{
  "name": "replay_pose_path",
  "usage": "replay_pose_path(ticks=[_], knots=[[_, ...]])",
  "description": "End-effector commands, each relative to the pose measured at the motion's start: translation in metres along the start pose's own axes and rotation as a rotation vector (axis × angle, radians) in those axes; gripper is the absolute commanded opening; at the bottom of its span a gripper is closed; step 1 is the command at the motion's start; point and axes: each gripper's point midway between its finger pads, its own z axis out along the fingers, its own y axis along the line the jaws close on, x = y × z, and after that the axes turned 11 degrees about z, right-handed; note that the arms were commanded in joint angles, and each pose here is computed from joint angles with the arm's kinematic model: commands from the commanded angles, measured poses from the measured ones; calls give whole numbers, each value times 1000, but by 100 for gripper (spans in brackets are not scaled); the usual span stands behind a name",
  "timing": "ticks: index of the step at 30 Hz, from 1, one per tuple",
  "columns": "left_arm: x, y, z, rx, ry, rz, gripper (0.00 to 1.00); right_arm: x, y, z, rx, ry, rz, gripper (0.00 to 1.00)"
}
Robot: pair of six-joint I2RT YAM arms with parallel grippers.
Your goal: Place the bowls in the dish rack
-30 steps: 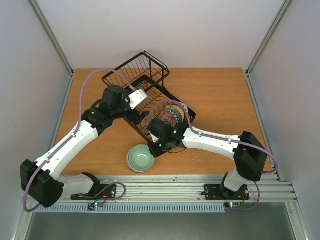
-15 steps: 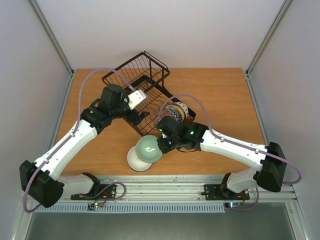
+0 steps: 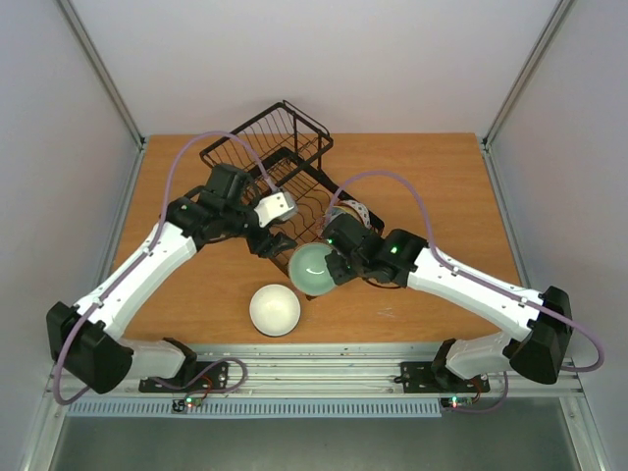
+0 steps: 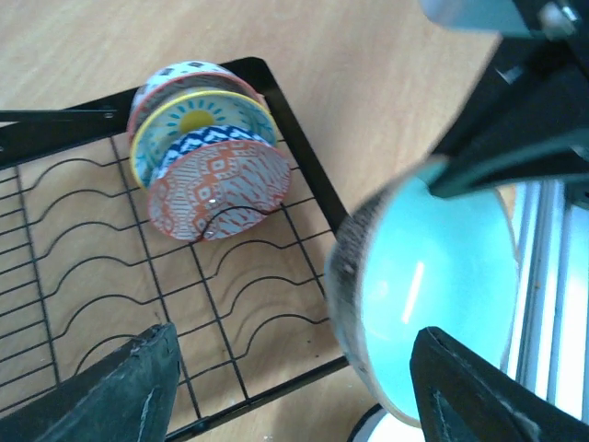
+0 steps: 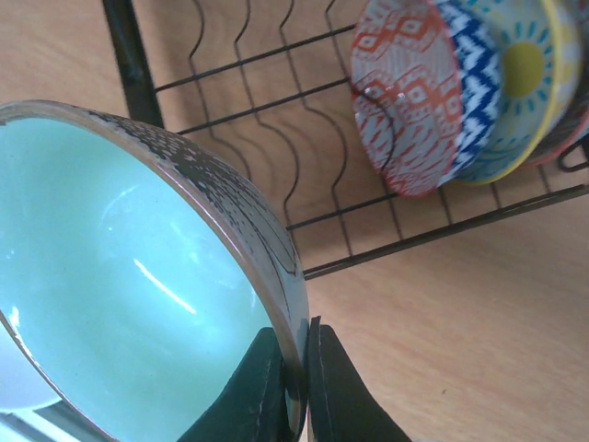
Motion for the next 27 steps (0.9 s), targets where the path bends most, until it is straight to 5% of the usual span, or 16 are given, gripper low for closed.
replay_pose_path(ticks=[1,14,18,23,27], knots=[[-3,-21,1,144,-7,-8,69,-43,-1,-21,-12,-144,10,1],[14,-25,33,188,99,-22,67,-84,19,-42,-66,-242,-40,1],[15,-28,37,196,111,-16,46,-86,18,-43,-64,-248,-48,1],[16,-29,41,202,125,-13,1,-85,17,-42,-59,-245,-50,1],[18,-31,44,207,134,-9,1,-83,17,-42,-68,-244,-47,1]])
